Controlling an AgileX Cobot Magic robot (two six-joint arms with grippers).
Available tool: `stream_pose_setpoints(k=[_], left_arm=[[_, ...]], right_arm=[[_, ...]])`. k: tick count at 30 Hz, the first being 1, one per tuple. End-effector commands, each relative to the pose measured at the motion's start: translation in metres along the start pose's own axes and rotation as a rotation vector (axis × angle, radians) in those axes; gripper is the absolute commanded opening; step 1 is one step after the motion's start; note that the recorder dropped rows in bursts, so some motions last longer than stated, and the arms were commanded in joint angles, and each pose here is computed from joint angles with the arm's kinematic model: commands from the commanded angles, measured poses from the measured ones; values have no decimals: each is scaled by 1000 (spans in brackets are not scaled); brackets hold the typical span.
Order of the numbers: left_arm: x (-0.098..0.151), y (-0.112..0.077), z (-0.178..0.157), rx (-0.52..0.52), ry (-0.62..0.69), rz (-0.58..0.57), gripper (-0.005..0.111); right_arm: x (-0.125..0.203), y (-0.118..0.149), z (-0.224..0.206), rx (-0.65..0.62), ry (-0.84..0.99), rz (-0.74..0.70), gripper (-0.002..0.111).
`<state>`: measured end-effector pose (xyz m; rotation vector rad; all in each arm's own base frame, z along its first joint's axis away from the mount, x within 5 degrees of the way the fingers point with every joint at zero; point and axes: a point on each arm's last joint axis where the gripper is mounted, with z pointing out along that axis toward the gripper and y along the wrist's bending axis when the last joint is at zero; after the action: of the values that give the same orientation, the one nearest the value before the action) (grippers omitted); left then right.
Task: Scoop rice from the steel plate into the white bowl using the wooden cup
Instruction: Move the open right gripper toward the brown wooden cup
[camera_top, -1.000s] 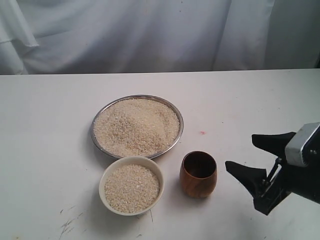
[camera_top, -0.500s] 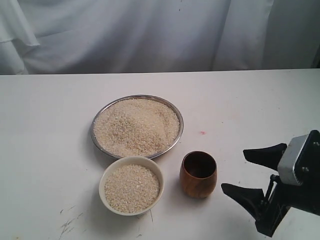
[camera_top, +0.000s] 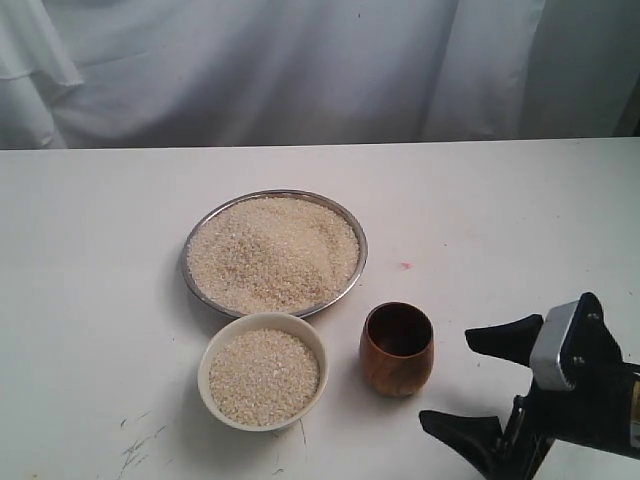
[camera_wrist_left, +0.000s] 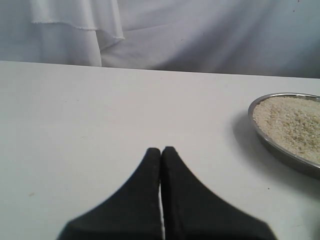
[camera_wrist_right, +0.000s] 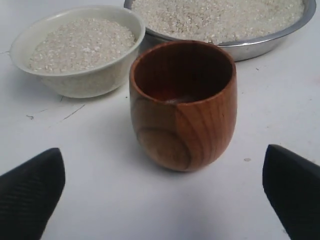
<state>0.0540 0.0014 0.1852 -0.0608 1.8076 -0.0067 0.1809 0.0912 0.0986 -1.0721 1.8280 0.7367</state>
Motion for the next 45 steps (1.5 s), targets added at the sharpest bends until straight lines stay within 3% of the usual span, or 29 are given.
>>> stream_pose_setpoints(k=[1, 11, 20, 45], left_arm=[[1, 0, 0, -1, -6, -2, 0], [1, 0, 0, -1, -6, -2, 0], [1, 0, 0, -1, -6, -2, 0], [1, 0, 0, -1, -6, -2, 0]], right_arm=[[-5, -10, 7, 1, -60, -17, 105], [-15, -22, 16, -59, -51, -51, 105], [-5, -24, 45, -157, 2, -44, 105], [-17, -41, 71, -203, 17, -98, 105]])
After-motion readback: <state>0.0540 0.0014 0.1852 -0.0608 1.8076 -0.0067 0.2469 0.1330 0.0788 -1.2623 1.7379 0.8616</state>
